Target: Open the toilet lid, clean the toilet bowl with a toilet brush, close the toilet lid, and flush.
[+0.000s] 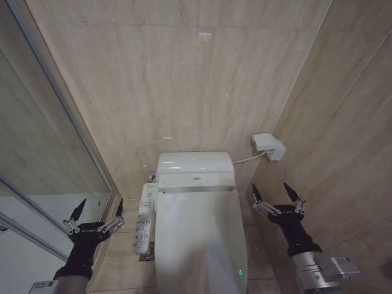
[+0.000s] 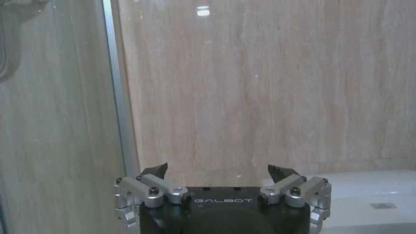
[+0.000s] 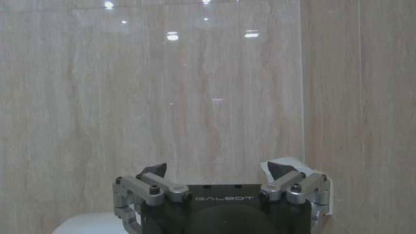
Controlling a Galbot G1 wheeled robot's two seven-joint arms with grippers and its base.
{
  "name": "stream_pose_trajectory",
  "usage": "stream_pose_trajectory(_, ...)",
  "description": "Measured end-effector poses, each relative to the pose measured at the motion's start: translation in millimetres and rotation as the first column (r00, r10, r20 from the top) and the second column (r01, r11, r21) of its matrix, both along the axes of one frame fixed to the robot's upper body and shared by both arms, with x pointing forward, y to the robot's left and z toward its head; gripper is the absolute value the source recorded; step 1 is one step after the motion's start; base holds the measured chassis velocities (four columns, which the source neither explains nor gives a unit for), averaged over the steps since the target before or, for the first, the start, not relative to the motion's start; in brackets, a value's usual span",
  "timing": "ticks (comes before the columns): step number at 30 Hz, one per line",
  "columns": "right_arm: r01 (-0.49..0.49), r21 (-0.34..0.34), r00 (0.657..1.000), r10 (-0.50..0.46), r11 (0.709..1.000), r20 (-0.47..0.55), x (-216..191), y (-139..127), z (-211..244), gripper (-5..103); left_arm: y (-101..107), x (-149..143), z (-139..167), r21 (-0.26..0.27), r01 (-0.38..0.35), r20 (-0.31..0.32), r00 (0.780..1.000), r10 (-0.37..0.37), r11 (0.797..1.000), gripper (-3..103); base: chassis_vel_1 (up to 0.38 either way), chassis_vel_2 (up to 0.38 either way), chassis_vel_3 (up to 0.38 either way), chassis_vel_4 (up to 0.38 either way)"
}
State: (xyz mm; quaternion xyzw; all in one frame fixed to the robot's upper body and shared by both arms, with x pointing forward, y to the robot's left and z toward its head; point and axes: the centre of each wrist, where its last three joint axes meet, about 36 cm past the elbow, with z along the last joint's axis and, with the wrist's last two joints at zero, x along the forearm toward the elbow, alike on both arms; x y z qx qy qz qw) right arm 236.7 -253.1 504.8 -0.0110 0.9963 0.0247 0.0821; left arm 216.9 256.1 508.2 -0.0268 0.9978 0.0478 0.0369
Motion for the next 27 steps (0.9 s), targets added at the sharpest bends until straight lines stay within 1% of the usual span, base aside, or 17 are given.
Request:
stream_pose_trajectory(6, 0.0, 0.0, 1.0, 0.0, 1.0, 0.0, 0.0, 0.0, 0.0, 100, 0.5, -0.6, -0.3, 0.008, -0.005, -0.001, 1.0, 0.005, 1.0, 100, 0.0, 0.0, 0.0, 0.0)
stream_pose_trajectory(27, 0.0, 0.0, 1.0, 0.0, 1.0, 0.0, 0.0, 0.0, 0.0, 100, 0.3, -0.6, -0.3, 0.008, -0.006, -0.002, 1.0, 0.006, 1.0, 100, 0.0, 0.0, 0.0, 0.0)
